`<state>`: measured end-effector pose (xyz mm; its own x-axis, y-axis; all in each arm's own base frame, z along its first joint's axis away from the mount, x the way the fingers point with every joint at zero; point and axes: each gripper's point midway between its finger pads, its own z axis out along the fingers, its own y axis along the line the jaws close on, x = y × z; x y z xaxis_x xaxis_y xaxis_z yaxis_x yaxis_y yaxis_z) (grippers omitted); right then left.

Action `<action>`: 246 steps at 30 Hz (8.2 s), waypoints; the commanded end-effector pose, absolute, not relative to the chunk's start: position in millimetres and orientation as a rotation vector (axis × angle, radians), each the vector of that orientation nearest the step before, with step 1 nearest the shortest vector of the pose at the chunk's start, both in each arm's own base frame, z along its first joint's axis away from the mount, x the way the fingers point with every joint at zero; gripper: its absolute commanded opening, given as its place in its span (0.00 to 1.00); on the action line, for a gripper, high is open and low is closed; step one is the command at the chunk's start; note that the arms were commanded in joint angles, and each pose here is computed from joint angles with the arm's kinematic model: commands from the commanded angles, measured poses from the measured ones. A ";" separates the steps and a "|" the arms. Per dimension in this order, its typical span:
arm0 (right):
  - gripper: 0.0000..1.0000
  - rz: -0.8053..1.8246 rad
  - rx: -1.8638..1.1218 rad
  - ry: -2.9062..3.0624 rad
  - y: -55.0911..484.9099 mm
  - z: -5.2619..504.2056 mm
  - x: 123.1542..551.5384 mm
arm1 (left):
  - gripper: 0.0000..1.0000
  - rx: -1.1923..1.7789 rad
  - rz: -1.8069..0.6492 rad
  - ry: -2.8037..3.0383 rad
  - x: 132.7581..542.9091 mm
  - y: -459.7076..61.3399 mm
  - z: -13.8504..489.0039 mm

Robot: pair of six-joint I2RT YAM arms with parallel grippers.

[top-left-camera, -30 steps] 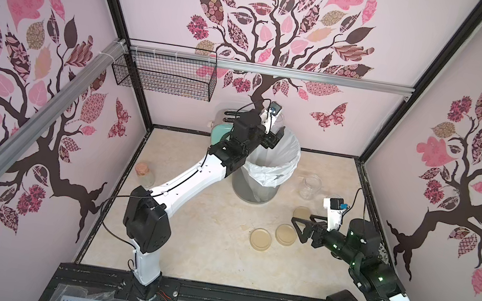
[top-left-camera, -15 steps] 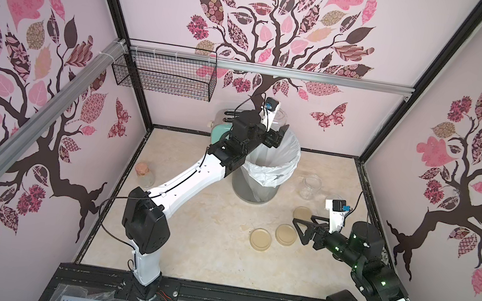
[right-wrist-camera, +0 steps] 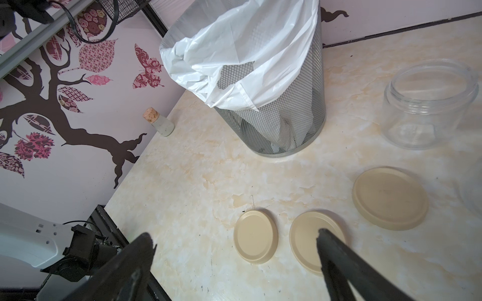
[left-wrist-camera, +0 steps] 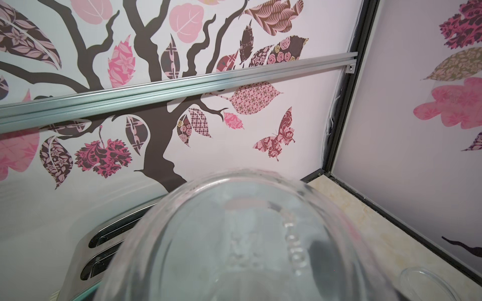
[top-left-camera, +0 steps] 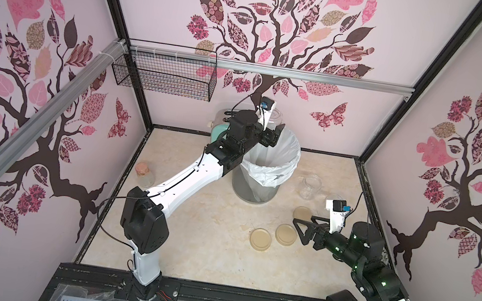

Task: Empty moldy rice from jars
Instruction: Pour the moldy rice from the jar into the trash bin, then place the jar at the center of the board.

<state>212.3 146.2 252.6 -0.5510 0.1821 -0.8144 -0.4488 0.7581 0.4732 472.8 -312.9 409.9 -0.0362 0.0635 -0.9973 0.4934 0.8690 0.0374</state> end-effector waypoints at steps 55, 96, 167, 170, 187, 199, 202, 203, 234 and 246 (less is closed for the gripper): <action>1.00 0.857 -0.182 1.976 145.2 255.7 207.9 | 0.71 0.314 -0.405 1.532 448.7 -292.5 451.8; 1.00 0.870 -0.218 1.997 151.4 254.9 210.0 | 0.71 0.237 -0.725 1.684 454.9 -289.4 454.4; 0.67 1.263 -0.495 1.426 289.8 461.5 249.4 | 0.71 -0.717 -1.852 1.382 336.9 -251.4 451.2; 0.64 1.268 -0.496 1.436 293.3 457.8 251.5 | 0.71 -0.709 -1.852 1.393 337.2 -256.9 450.2; 0.53 1.261 -0.459 1.468 299.1 441.3 263.6 | 0.72 -0.665 -1.888 1.431 335.8 -285.2 451.4; 0.33 1.272 -0.392 1.470 302.3 435.4 277.4 | 0.72 -0.661 -1.890 1.453 334.7 -295.7 444.0; 0.25 1.270 -0.371 1.461 300.6 435.8 279.7 | 0.72 -0.656 -1.890 1.457 333.0 -298.0 443.4; 0.22 1.269 -0.366 1.461 300.6 435.3 280.8 | 0.72 -0.657 -1.891 1.456 332.9 -298.5 443.6; 0.00 1.251 -0.318 1.471 297.1 435.6 287.3 | 0.98 -0.774 -1.737 1.437 338.9 -251.6 428.6; 0.00 1.191 -0.549 1.659 313.0 424.6 266.8 | 0.98 -0.863 -1.343 1.466 312.1 -111.7 394.8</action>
